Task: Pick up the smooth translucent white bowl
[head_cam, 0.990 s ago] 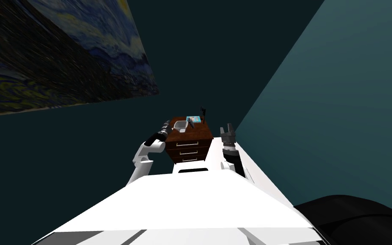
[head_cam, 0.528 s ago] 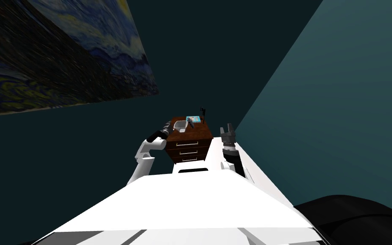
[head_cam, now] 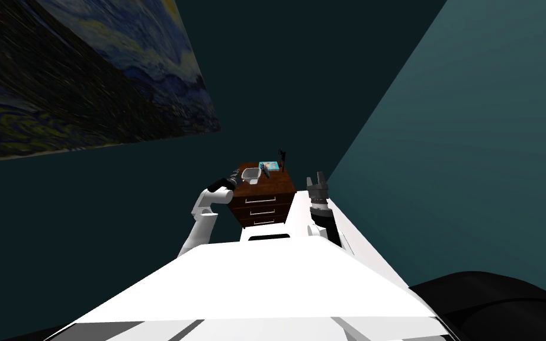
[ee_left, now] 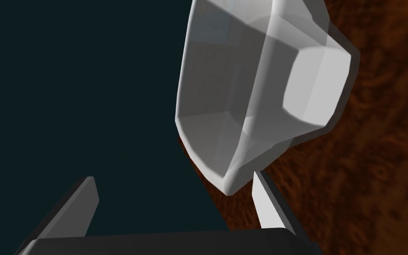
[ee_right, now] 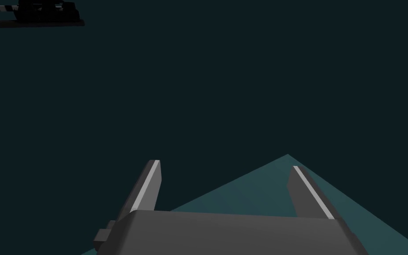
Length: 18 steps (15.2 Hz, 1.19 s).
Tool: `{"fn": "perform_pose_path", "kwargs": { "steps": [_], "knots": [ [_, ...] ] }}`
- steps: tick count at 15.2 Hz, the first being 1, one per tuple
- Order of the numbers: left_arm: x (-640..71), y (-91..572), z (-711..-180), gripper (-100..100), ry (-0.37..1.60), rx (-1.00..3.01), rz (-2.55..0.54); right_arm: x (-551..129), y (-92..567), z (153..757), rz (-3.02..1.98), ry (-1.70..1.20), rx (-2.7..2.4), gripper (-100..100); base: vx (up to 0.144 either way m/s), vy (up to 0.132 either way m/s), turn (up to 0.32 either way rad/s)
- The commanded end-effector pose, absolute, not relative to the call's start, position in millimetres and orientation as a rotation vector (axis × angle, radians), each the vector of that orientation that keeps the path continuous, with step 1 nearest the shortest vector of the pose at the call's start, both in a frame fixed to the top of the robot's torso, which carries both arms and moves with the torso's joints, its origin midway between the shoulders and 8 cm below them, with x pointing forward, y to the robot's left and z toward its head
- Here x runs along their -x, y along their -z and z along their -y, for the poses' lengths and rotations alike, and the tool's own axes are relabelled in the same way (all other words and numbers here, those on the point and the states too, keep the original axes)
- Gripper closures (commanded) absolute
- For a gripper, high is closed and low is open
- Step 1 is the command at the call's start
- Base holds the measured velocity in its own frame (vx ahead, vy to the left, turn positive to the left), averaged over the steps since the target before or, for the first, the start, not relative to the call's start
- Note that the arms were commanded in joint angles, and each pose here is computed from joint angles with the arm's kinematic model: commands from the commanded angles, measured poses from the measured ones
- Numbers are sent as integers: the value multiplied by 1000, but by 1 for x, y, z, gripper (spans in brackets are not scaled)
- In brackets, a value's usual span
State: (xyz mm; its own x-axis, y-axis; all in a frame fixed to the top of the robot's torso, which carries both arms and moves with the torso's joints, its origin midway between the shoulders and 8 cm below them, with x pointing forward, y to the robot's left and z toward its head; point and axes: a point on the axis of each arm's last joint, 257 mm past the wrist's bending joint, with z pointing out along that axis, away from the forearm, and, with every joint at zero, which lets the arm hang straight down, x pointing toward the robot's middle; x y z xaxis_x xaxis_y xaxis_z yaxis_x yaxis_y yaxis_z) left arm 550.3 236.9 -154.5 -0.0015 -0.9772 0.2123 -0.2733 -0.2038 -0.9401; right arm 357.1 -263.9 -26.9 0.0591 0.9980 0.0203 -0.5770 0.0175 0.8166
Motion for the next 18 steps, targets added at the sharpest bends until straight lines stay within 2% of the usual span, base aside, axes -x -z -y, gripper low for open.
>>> {"fn": "perform_pose_path", "kwargs": {
  "steps": [1,18],
  "knots": [
    [-553,159,-234,-100,1230,1594,-1349,-357,27,264,-704,-1395,-776,0,1,1,-27],
    [-554,180,-218,-100,1091,1796,-1484,-357,27,264,-704,-1395,-776,0,7,1,-16]
  ]
}}
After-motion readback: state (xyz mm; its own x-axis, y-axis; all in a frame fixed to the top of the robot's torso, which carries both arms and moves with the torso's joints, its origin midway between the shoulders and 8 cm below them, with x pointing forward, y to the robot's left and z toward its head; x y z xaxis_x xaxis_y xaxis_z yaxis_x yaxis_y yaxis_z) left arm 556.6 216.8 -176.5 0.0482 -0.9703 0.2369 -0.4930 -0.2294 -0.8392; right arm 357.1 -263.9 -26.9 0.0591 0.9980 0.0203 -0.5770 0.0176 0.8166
